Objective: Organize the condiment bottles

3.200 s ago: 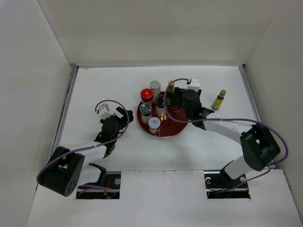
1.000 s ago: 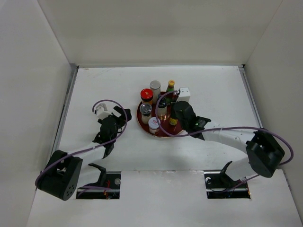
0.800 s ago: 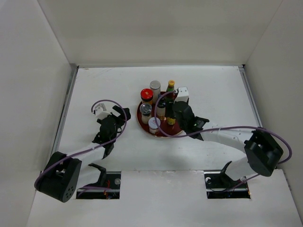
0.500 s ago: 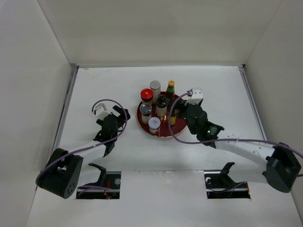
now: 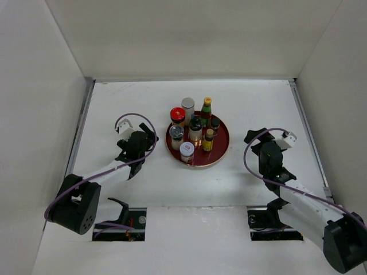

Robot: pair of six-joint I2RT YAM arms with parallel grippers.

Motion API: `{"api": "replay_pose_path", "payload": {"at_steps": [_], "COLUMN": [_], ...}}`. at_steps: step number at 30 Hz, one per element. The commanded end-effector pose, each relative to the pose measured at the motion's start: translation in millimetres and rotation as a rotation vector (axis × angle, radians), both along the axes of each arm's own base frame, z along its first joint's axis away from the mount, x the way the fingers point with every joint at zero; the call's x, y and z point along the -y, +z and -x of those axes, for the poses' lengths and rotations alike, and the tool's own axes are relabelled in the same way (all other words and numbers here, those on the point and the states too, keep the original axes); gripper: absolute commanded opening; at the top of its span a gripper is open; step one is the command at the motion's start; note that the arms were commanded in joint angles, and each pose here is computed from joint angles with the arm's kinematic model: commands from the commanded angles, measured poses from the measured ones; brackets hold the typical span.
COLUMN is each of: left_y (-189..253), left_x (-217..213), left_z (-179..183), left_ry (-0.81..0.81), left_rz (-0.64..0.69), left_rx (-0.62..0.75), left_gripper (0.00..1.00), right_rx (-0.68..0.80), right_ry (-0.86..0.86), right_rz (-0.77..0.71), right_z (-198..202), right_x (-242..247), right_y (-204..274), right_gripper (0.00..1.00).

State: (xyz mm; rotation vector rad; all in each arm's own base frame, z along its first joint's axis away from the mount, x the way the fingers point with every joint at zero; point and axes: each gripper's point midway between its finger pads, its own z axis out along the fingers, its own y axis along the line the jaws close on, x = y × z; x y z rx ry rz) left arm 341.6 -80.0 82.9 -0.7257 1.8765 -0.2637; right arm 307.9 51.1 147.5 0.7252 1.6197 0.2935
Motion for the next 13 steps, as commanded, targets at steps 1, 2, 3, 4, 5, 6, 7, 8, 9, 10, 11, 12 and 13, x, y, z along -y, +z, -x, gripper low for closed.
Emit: {"api": "replay_pose_path", "payload": {"at_steps": [1,2,3,4,5,6,7,8,9,10,11,12,13], "left_y": [28.3,30.1,31.1,32.0,33.0,35.0,37.5,38.2,39.2,38.7,37.9,38.5,40.2], "left_x": [1.9,1.8,1.9,1.5,1.3,1.2,1.2,0.6,-0.4,-1.4,-1.8,-2.0,-1.9], "left_z": [-7.6,-7.4,-6.9,-6.5,-6.6,-7.0,-7.1,-6.5,-6.1,-5.8,-5.6,-6.0,-6.2], "left_ry": [0.016,0.018,0.020,0.023,0.025,0.026,0.026,0.027,0.030,0.034,0.035,0.035,0.035], "left_rz": [0.000,-0.003,-0.008,-0.012,-0.014,-0.014,-0.014,-0.016,-0.019,-0.023,-0.027,-0.029,-0.031], "left_rx": [0.041,0.039,0.040,0.043,0.043,0.048,0.050,0.048,0.050,0.049,0.045,0.043,0.043], "left_gripper": [1.00,1.00,1.00,1.00,1.00,1.00,1.00,1.00,1.00,1.00,1.00,1.00,1.00], "right_rx": [0.024,0.007,-0.006,-0.013,-0.016,-0.014,-0.012,-0.011,-0.011,-0.010,-0.007,-0.006,-0.008], "right_ry": [0.034,0.043,0.060,0.066,0.067,0.065,0.064,0.064,0.065,0.064,0.066,0.069,0.075], "right_rz": [-0.198,-0.208,-0.212,-0.212,-0.211,-0.211,-0.212,-0.214,-0.214,-0.213,-0.209,-0.203,-0.193], "right_z": [-8.2,-9.3,-9.8,-10.4,-11.0,-11.5,-12.0,-12.2,-12.0,-12.1,-12.6,-13.9,-15.1], "right_x": [-14.1,-16.9,-21.3,-22.7,-23.3,-23.2,-23.1,-23.2,-23.4,-23.1,-23.2,-24.1,-25.4], "right_y": [0.0,-5.2,-8.5,-10.5,-11.4,-11.3,-11.1,-11.2,-11.6,-11.2,-10.0,-8.5,-8.1], "right_gripper": [1.00,1.00,1.00,1.00,1.00,1.00,1.00,1.00,1.00,1.00,1.00,1.00,1.00]}}
